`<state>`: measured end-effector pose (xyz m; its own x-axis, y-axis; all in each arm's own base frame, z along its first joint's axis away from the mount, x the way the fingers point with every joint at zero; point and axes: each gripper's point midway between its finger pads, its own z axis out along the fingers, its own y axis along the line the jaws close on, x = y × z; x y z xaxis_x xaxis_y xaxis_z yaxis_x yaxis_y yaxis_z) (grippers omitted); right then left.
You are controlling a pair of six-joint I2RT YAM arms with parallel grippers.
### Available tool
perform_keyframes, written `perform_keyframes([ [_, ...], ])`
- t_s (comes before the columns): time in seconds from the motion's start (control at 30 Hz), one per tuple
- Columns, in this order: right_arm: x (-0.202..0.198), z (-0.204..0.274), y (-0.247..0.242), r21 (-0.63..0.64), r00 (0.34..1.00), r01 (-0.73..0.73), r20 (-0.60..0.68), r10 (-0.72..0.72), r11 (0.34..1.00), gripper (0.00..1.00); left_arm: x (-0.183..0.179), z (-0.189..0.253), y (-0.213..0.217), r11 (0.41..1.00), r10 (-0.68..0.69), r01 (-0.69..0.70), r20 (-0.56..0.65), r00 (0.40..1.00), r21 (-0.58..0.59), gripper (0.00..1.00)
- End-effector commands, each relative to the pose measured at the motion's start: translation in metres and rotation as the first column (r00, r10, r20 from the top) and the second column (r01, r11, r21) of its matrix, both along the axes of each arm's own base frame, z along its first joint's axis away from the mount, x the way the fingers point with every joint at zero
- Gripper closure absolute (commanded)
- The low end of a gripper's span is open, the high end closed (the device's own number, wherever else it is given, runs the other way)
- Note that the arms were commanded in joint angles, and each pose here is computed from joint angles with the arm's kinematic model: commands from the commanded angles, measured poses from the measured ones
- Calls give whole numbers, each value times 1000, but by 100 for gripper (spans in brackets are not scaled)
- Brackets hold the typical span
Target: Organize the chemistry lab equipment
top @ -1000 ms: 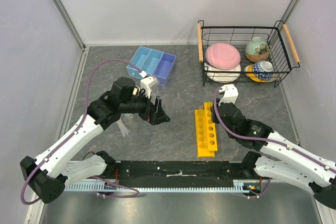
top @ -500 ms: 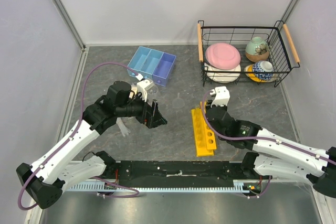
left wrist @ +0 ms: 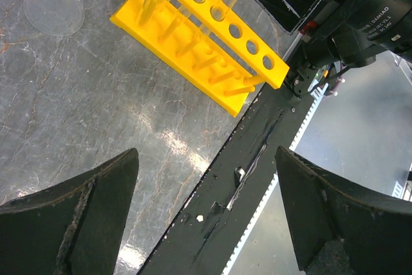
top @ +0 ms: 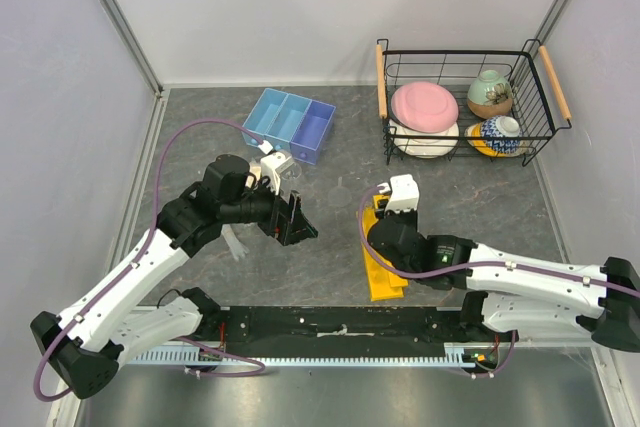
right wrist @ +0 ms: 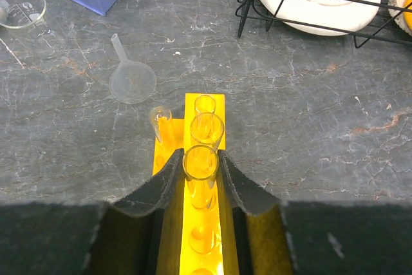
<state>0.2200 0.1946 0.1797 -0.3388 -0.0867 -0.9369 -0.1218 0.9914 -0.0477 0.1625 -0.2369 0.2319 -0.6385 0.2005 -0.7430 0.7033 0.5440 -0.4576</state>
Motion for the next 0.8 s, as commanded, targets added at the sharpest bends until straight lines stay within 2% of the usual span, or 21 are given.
perform_keyframes([
  [0.0, 1, 7, -1, 71, 999, 30, 26, -32, 997, 75, 1, 4, 0, 1000, -29, 29, 47, 998, -1, 7],
  [0.2, -1, 4, -3, 113, 999, 28, 32, -32, 993, 74, 3, 4, 0, 1000, -24, 24, 47, 999, 3, 7],
  [0.27, -1, 2, -5, 112, 999, 33, 32, -37, 993, 70, 3, 5, 0, 1000, -24, 24, 45, 999, 4, 7],
  [0.5, -2, 6, -5, 114, 999, 29, 36, -33, 993, 45, 5, 1, 0, 1000, -17, 17, 35, 999, 15, 6],
  [0.77, -1, 53, -6, 102, 998, 19, 60, -25, 995, 32, 11, -3, -2, 999, -1, 0, 19, 1000, 34, 6],
])
